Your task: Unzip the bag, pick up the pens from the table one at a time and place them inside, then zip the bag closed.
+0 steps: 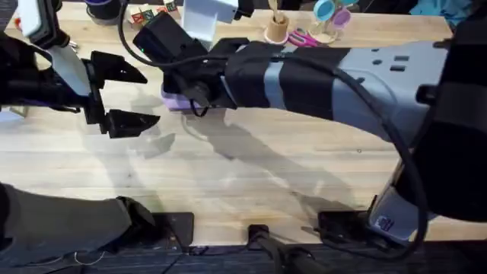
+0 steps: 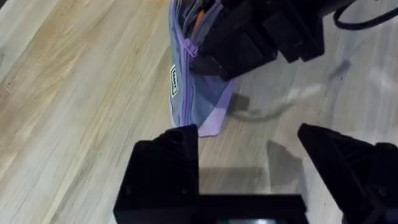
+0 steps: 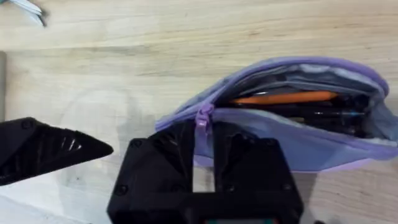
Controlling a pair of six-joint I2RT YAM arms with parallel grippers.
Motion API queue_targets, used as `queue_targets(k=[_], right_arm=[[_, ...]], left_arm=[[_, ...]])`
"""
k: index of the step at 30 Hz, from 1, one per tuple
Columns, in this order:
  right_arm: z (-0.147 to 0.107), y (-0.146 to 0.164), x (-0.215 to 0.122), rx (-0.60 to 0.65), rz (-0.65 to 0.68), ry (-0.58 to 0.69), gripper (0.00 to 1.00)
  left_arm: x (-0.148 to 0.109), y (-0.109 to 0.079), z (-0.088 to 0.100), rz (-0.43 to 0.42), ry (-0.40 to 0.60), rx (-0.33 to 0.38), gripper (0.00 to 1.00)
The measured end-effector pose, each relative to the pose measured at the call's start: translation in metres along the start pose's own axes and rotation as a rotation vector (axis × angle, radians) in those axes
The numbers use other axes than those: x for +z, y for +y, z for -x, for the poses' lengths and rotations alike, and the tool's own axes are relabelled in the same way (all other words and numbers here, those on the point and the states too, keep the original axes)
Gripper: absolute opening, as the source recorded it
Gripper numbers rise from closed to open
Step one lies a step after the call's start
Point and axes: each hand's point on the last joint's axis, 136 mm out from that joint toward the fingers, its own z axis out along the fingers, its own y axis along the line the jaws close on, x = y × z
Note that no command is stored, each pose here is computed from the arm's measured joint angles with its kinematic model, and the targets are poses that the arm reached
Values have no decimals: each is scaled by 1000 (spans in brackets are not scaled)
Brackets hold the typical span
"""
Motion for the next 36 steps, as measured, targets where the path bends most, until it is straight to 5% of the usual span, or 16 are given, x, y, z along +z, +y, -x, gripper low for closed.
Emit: queue_targets(k=[4, 21, 27, 36], right_arm=[[1, -3, 0, -2, -12, -4, 36], [1, -4, -2, -61, -17, 2, 32], [22, 6, -28, -76, 30, -36, 29], [23, 12, -38, -81, 73, -12, 28]], left_arm=[[0, 0, 0, 0, 0, 0, 993], [0, 0, 0, 0, 0, 0, 993], [0, 0, 1, 2, -7, 0, 993], [0, 15, 4, 57, -31, 55, 994]])
